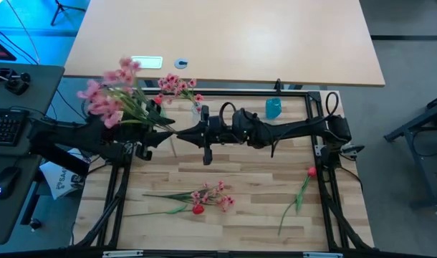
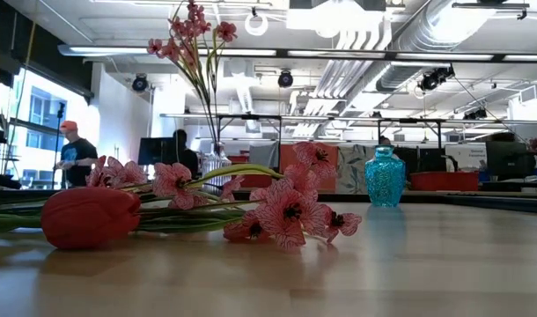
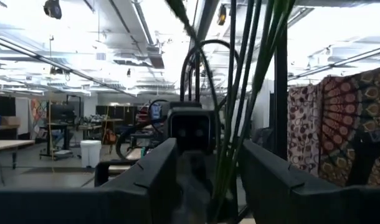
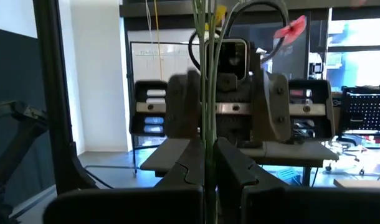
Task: Sort flowers into vase by color
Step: Put the top pink flower into the transparent vase
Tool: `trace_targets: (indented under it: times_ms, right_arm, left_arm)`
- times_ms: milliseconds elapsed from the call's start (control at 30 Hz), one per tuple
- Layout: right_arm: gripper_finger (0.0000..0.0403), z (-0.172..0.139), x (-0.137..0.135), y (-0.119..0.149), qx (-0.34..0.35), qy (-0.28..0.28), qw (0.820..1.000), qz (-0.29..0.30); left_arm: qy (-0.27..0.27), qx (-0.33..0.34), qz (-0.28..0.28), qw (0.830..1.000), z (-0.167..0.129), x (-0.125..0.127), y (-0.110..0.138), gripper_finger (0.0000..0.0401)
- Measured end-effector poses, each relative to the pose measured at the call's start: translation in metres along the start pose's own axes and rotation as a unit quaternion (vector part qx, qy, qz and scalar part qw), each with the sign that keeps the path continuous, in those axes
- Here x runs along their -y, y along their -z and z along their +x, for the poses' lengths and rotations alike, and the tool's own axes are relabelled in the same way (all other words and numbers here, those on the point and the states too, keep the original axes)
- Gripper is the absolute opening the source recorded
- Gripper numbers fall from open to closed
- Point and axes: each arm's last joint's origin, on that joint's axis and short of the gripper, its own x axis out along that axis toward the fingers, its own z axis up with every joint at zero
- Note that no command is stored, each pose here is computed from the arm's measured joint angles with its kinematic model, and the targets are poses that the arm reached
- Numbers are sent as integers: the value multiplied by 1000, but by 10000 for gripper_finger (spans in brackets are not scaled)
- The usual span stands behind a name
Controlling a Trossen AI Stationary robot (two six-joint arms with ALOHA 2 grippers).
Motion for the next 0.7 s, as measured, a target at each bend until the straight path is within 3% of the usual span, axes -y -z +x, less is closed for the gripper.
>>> trace_targets:
  times_ms: [367, 700]
  right_arm:
    - [1, 0, 0, 0, 0, -1, 1000, -9]
    - [1, 0, 0, 0, 0, -14, 1000, -9]
  left_arm:
    - [25, 30, 26, 999, -1, 1, -7, 152]
    - [25, 24, 32, 999, 1, 2, -5, 92]
